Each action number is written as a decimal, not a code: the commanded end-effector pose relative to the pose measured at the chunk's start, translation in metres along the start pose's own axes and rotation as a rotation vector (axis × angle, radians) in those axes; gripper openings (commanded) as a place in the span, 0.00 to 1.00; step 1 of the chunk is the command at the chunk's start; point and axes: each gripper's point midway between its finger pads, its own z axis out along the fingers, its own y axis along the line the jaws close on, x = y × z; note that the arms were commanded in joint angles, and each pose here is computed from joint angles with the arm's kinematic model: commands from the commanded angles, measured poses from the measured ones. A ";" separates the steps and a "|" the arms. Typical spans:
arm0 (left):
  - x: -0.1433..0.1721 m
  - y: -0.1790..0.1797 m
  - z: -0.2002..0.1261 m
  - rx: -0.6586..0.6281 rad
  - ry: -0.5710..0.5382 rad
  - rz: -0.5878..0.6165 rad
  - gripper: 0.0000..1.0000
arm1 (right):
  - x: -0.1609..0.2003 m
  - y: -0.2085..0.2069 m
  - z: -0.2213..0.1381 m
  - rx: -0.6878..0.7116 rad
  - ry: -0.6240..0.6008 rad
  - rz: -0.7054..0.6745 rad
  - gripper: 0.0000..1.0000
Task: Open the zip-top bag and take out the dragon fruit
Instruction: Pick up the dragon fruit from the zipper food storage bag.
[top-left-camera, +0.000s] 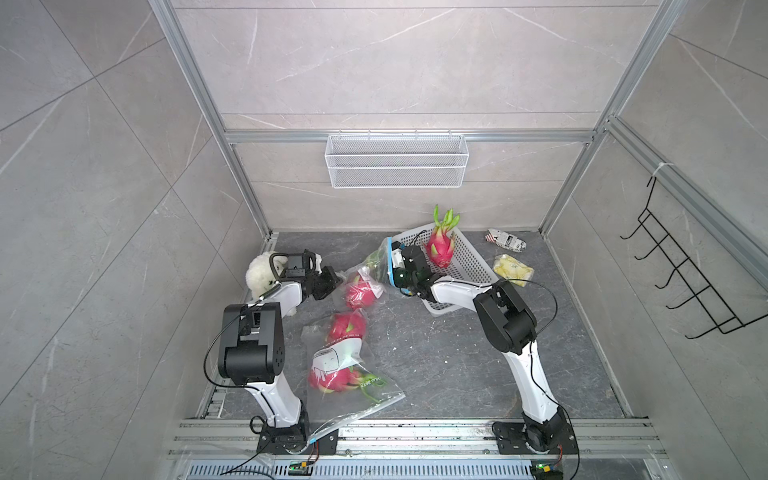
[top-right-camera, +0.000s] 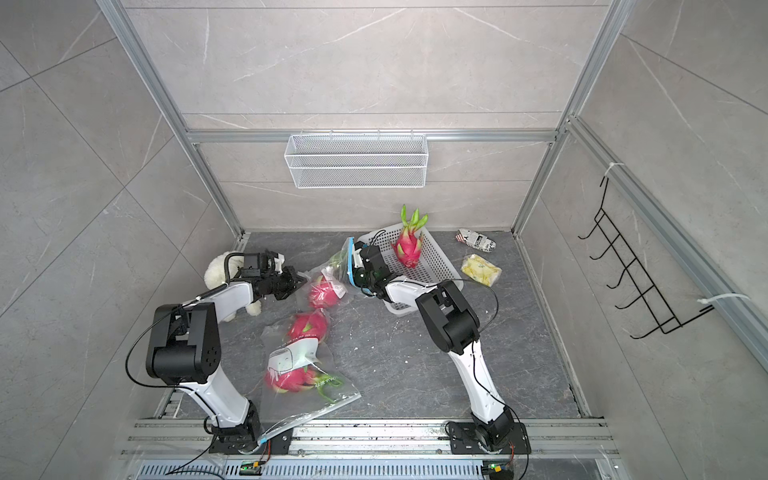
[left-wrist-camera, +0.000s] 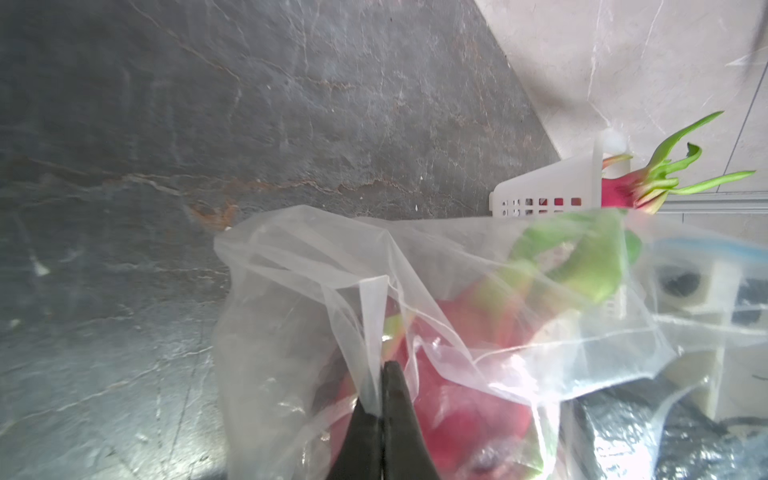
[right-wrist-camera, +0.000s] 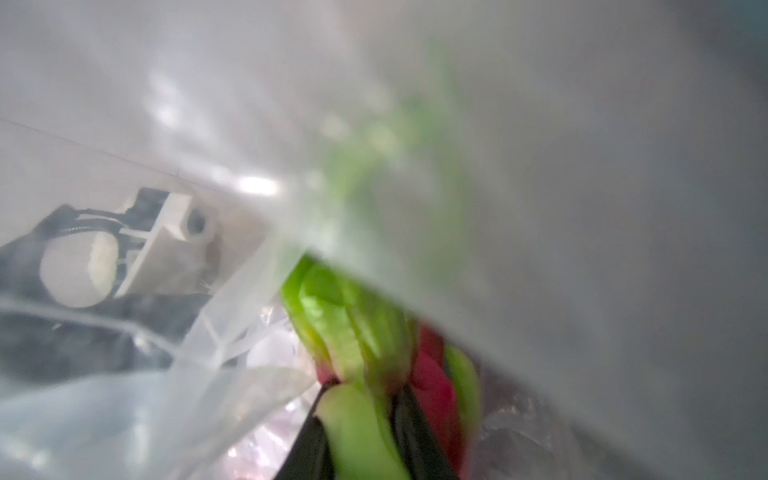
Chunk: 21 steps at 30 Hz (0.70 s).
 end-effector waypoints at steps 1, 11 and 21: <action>-0.008 -0.002 -0.015 -0.017 -0.043 0.020 0.00 | -0.027 0.062 -0.028 -0.148 -0.082 -0.073 0.25; -0.018 0.005 -0.027 -0.037 -0.088 0.003 0.00 | -0.030 0.070 -0.056 -0.132 -0.136 -0.132 0.31; -0.022 0.014 -0.032 -0.064 -0.113 -0.015 0.00 | -0.033 0.067 -0.062 -0.106 -0.163 -0.162 0.10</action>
